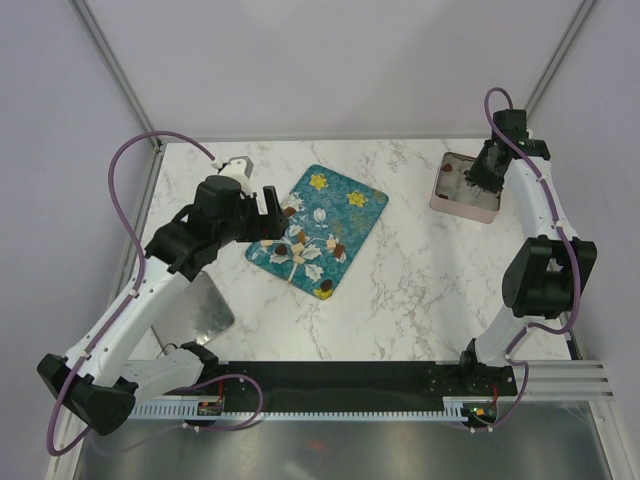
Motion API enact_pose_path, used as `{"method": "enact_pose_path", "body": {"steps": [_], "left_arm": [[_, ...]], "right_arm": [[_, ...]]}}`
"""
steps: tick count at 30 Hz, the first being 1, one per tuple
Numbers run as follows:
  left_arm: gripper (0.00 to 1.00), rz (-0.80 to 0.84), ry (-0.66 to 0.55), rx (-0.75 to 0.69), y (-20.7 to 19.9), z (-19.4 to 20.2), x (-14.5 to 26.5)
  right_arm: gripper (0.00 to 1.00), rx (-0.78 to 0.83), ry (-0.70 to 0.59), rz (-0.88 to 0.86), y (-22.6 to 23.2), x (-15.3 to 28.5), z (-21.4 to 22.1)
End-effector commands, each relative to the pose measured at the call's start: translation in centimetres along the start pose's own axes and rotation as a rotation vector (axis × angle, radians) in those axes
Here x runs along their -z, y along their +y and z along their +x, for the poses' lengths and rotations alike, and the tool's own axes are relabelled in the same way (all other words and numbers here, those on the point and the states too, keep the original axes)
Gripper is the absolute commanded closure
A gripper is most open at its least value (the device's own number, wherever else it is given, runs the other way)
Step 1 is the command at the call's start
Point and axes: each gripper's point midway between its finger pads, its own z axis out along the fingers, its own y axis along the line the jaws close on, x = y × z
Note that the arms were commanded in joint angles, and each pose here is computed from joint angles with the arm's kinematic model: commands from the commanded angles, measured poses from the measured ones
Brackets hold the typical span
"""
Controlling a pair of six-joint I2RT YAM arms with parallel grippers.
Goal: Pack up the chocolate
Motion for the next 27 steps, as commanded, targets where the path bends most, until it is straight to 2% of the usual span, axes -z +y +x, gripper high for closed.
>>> {"method": "enact_pose_path", "body": {"steps": [1, 16, 27], "left_arm": [[0.05, 0.016, -0.038, -0.030, -0.5, -1.7, 0.7], [0.05, -0.011, -0.023, -0.027, -0.1, -1.7, 0.8], [0.05, -0.061, -0.056, -0.026, 0.9, -2.3, 2.0]], "right_arm": [[0.61, -0.021, -0.009, -0.033, 0.7, 0.2, -0.5], [0.56, 0.012, 0.007, 0.012, -0.2, -1.3, 0.0], [0.57, -0.014, -0.098, -0.065, 2.0, 4.2, -2.5]]}}
